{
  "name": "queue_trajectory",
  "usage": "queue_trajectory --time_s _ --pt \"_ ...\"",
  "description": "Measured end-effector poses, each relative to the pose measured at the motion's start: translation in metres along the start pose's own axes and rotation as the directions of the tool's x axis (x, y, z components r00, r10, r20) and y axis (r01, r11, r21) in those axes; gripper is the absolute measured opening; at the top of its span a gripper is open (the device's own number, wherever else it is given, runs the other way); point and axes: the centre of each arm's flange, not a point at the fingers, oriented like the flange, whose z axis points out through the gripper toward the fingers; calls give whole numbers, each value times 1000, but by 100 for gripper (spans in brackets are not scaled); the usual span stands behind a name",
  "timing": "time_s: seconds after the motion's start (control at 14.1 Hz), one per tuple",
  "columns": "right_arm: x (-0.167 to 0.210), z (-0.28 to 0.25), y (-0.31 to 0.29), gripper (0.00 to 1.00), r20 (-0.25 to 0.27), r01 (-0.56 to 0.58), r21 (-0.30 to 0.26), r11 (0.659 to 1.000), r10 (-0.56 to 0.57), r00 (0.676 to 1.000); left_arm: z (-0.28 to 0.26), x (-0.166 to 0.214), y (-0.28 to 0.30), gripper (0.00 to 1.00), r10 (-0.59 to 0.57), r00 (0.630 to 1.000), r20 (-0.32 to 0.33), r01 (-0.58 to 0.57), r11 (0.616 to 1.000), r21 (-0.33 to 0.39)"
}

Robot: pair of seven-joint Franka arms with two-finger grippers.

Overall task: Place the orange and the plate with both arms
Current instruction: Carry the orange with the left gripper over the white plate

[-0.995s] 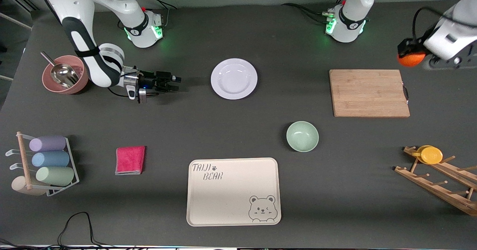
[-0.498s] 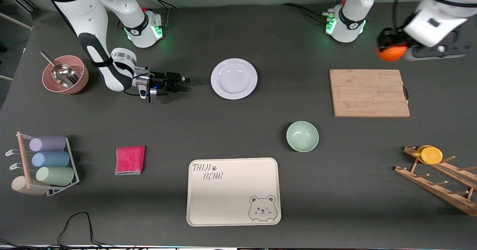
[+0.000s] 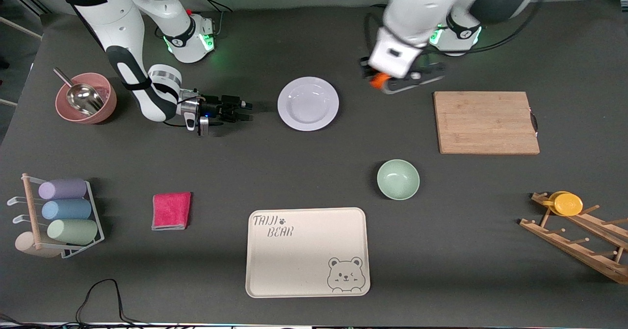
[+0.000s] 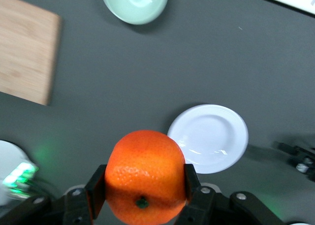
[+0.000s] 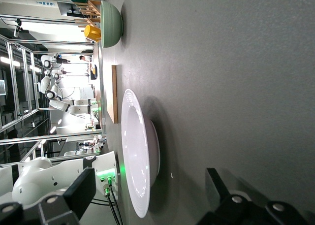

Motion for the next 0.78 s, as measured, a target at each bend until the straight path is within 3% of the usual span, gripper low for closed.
queue_trajectory --time_s 0.21,0.36,0.43,0.78 --pt "0 0 0 68 1 1 1 1000 -1 1000 77 -35 57 67 -4 1000 4 4 999 53" --pt "0 0 1 64 1 4 1 1000 -4 1000 132 -50 84 67 2 1000 19 -4 997 76" --pt "0 0 1 52 1 6 1 1000 -6 1000 157 -54 94 67 6 999 32 -8 998 69" --pt "0 1 1 37 1 18 1 1000 -18 1000 254 -76 103 67 48 998 38 -47 999 -19"
